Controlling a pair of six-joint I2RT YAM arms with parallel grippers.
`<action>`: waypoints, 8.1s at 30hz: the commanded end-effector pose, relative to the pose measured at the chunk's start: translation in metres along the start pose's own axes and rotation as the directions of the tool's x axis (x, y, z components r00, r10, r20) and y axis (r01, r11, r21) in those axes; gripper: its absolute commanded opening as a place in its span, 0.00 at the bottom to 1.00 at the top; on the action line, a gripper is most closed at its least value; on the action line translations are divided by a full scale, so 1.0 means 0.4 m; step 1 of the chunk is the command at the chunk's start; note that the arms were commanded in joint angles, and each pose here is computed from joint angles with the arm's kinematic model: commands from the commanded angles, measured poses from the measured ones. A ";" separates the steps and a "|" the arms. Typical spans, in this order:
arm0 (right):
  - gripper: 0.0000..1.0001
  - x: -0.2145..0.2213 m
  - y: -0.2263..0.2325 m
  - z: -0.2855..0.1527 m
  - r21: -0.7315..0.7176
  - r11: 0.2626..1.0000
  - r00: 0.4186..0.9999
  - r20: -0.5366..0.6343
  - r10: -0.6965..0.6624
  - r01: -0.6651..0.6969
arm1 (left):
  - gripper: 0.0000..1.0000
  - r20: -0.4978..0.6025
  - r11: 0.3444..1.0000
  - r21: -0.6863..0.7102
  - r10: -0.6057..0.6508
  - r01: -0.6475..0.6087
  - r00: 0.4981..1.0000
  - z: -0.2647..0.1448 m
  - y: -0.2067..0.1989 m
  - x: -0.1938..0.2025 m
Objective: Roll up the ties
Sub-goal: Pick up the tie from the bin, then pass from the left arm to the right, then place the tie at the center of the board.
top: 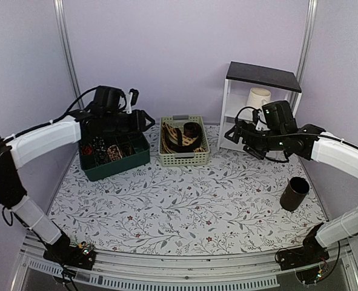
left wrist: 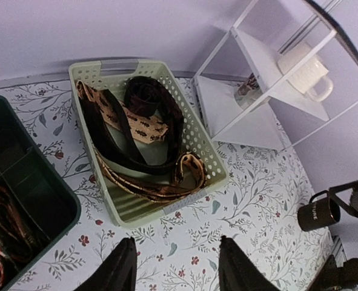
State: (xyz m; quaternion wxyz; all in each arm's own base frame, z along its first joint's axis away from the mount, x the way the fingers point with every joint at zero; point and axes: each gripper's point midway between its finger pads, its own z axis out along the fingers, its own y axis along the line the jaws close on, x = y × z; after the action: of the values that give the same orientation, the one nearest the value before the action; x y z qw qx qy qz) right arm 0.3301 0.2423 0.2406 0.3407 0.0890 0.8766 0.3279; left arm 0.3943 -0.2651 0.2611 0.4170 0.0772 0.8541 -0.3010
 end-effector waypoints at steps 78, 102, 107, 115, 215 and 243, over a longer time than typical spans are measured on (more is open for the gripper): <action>0.89 0.206 0.546 -0.074 -0.599 0.580 0.823 0.277 -0.496 0.551 | 0.00 0.263 0.873 0.460 0.040 -0.161 0.964 -0.499 -0.344 -0.159; 0.23 0.385 0.774 0.080 -0.763 0.238 0.741 0.420 -0.524 0.601 | 0.00 0.319 0.842 0.517 -0.022 -0.154 0.948 -0.716 -0.379 -0.162; 0.00 0.329 0.730 -0.006 -0.723 0.311 0.754 0.430 -0.497 0.617 | 0.00 0.334 0.914 0.387 -0.017 -0.121 0.942 -0.685 -0.311 -0.156; 0.00 0.339 0.662 -0.187 -0.848 0.345 0.866 0.230 -0.444 0.402 | 0.00 0.238 0.885 0.457 -0.026 -0.088 0.971 -0.538 -0.319 -0.123; 0.54 0.089 -0.252 0.083 0.350 0.901 0.957 -0.222 -0.185 0.255 | 0.32 -0.235 0.924 -0.051 0.358 -0.379 0.904 0.078 -0.014 0.633; 0.64 0.159 -0.484 0.197 0.506 0.733 0.861 -0.459 -0.217 0.455 | 0.70 -0.353 0.913 -0.145 0.313 -0.382 0.882 0.049 0.072 0.638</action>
State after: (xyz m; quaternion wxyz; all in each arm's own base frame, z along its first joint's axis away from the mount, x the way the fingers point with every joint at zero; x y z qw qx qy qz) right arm 0.3392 0.1620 0.0464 0.1765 -0.0359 0.9836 -0.0081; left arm 0.2488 -0.2926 0.0356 0.3219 0.2463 0.9041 -0.1353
